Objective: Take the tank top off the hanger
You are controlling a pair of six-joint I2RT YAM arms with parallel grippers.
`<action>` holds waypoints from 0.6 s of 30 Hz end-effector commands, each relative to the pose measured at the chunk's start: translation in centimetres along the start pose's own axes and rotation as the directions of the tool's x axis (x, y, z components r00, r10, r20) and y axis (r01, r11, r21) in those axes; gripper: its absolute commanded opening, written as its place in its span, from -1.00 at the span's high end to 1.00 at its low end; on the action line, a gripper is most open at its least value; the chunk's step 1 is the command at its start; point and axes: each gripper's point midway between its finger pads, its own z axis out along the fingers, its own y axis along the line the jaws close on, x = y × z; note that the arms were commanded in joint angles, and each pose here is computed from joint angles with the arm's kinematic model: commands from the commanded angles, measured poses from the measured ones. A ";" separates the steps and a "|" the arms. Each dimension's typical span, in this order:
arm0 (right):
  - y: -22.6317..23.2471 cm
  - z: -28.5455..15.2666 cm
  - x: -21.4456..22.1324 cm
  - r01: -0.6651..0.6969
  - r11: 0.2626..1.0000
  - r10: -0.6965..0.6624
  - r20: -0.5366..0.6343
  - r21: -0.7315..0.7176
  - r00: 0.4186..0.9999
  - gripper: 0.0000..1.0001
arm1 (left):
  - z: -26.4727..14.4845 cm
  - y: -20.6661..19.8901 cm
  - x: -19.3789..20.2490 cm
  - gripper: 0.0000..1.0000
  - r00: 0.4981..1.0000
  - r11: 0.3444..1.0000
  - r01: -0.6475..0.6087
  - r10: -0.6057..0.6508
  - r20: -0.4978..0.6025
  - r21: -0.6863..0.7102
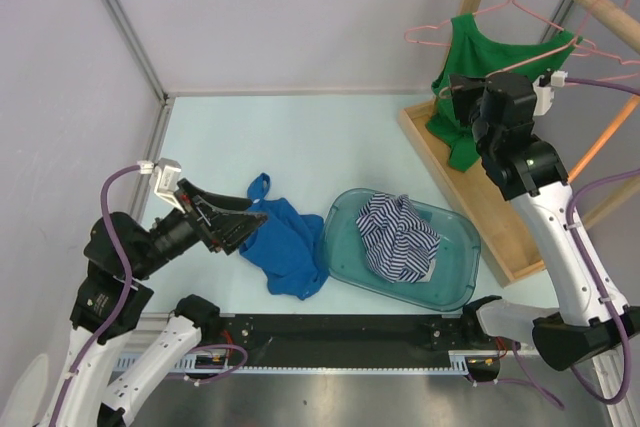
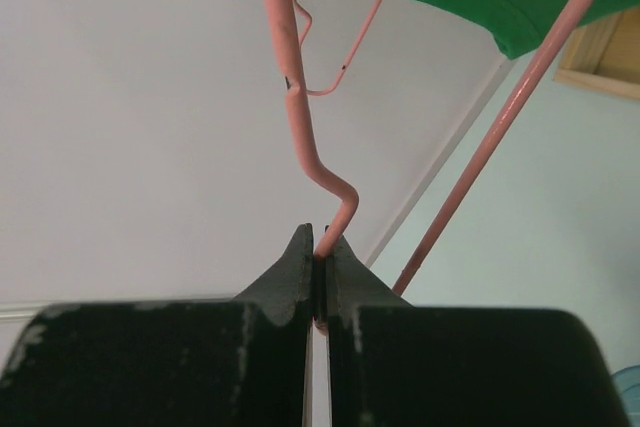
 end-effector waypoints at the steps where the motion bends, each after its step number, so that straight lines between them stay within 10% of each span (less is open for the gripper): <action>1: 1.4 -1.2 -1.5 -0.063 0.997 0.062 -0.013 -0.053 0.998 1.00 | -0.3 -0.7 -0.4 -0.50 1.000 1.000 -0.003 0.003 0.007 0.019; 11: -0.2 -3.3 -2.4 -0.121 0.990 0.119 -0.022 -0.069 0.993 0.94 | 0.1 0.2 0.7 -0.53 1.000 1.000 0.008 -0.008 -0.020 0.008; 18: -0.8 -5.5 -2.1 -0.043 0.995 0.040 -0.040 -0.084 0.998 -0.11 | 0.4 0.8 1.1 -0.54 1.000 1.000 0.000 0.000 -0.030 -0.006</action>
